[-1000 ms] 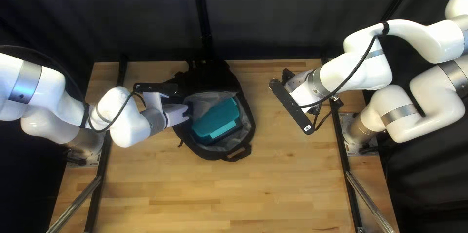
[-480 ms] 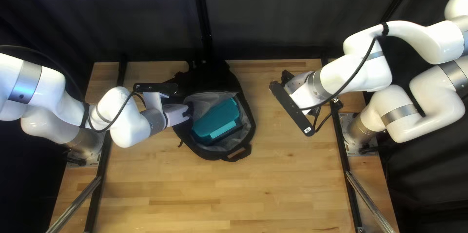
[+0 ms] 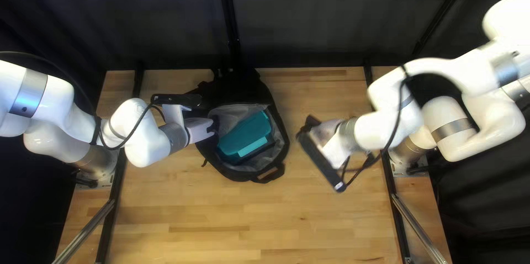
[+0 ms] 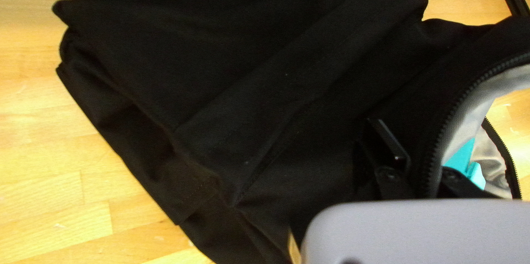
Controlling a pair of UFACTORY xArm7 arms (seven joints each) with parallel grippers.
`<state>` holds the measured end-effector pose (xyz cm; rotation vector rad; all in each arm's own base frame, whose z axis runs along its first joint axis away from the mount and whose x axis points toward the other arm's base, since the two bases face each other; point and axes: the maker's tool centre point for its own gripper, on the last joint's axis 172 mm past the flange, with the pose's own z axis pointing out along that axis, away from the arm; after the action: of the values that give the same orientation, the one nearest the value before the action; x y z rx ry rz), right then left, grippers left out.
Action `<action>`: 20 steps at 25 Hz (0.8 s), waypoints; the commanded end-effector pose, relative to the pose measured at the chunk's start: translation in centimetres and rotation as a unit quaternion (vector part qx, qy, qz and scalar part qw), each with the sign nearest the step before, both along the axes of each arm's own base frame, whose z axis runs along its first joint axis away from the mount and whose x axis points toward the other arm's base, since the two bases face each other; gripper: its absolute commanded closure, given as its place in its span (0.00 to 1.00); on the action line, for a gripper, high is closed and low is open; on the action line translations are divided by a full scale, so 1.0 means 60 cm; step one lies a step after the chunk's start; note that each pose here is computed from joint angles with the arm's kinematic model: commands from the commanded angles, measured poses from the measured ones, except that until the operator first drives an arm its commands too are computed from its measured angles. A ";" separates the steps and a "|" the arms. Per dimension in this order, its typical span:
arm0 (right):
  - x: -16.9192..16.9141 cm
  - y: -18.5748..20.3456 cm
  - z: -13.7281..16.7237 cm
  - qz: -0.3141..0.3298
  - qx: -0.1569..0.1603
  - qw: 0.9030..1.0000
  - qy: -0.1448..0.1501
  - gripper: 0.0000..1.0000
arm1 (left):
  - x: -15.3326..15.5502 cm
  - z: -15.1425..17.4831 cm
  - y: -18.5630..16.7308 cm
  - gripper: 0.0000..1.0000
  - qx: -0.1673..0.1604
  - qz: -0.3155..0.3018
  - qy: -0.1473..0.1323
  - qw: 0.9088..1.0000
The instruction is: Remove a lunch box from a kids backpack
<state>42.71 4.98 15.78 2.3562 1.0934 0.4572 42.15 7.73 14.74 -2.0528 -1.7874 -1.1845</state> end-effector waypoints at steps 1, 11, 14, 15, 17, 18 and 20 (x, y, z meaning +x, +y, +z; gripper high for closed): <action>0.075 0.005 -0.014 0.005 -0.004 1.000 -0.012 0.00 | 0.000 0.000 0.000 1.00 0.000 0.000 0.000 1.000; 0.187 0.009 -0.059 0.015 -0.017 1.000 -0.020 0.00 | 0.000 0.000 0.000 1.00 0.000 0.000 0.000 1.000; 0.201 0.001 -0.066 0.023 -0.025 0.999 -0.020 0.00 | 0.000 0.000 0.000 1.00 0.000 0.000 0.000 1.000; 0.202 0.000 -0.066 0.024 -0.026 0.999 -0.020 0.00 | 0.000 0.000 0.000 1.00 0.000 0.000 0.000 1.000; 0.212 -0.012 -0.075 0.032 -0.033 0.999 -0.018 0.00 | 0.000 0.000 0.000 1.00 0.000 0.000 0.000 1.000; 0.215 -0.018 -0.077 0.036 -0.036 0.999 -0.017 0.00 | 0.000 0.000 0.000 1.00 0.000 0.000 0.000 1.000; 0.220 -0.030 -0.079 0.039 -0.042 0.998 -0.015 0.00 | 0.000 0.000 0.000 1.00 0.000 0.000 0.000 1.000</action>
<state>55.50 4.05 11.23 2.2463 1.1603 0.4742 42.15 7.73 14.74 -2.0528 -1.7874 -1.1845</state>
